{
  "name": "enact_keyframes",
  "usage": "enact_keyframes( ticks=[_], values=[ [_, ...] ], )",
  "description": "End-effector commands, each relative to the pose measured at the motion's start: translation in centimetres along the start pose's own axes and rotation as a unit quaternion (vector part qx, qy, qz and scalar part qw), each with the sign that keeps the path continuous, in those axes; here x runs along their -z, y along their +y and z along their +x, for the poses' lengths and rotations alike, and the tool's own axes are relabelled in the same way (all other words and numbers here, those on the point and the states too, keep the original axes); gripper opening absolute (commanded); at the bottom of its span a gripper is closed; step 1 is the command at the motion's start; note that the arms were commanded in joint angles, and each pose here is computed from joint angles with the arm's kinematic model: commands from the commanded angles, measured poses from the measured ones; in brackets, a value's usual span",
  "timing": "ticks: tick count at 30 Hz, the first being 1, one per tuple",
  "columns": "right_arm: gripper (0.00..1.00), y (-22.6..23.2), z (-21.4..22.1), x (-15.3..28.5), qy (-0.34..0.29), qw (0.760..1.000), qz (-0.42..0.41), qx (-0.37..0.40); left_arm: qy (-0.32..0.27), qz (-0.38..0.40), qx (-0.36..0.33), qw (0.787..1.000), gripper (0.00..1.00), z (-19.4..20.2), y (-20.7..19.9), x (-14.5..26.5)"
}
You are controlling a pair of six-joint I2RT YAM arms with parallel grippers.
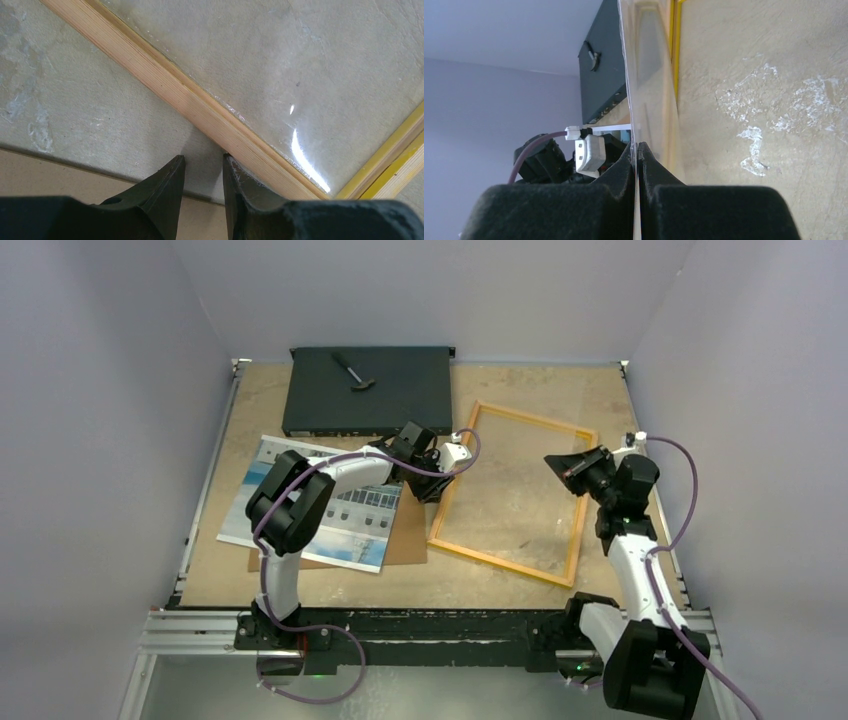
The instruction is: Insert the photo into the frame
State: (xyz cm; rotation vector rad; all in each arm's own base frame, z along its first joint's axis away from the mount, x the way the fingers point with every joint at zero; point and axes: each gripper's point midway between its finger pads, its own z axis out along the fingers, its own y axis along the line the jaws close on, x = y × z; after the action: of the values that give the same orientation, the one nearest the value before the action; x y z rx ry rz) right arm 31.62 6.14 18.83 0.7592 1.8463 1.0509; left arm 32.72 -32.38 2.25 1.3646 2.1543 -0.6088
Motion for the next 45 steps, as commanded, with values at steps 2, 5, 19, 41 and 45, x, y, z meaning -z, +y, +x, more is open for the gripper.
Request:
enact_keyframes(
  ticks=[2,5,19,41,45],
  values=[
    [0.00,1.1,1.6,0.3,0.058,0.998,0.006,-0.039,-0.004,0.015,-0.003,1.000,0.32,-0.2,-0.8,-0.1],
    [0.00,1.4,1.7,0.4,0.061,0.997,0.006,-0.049,-0.004,0.015,-0.004,1.000,0.32,-0.3,-0.9,0.0],
    [0.00,2.1,1.2,1.0,0.045,0.995,0.016,-0.090,-0.007,0.013,-0.006,1.000,0.31,-0.4,-0.9,0.4],
    [0.00,1.4,-0.5,0.3,0.023,0.999,0.036,0.003,-0.010,0.012,-0.001,1.000,0.28,-0.4,-0.5,0.8],
    [0.00,0.0,-0.1,0.0,0.028,0.998,0.054,0.005,-0.008,0.013,0.000,1.000,0.28,-0.3,-0.5,0.8]
  ],
)
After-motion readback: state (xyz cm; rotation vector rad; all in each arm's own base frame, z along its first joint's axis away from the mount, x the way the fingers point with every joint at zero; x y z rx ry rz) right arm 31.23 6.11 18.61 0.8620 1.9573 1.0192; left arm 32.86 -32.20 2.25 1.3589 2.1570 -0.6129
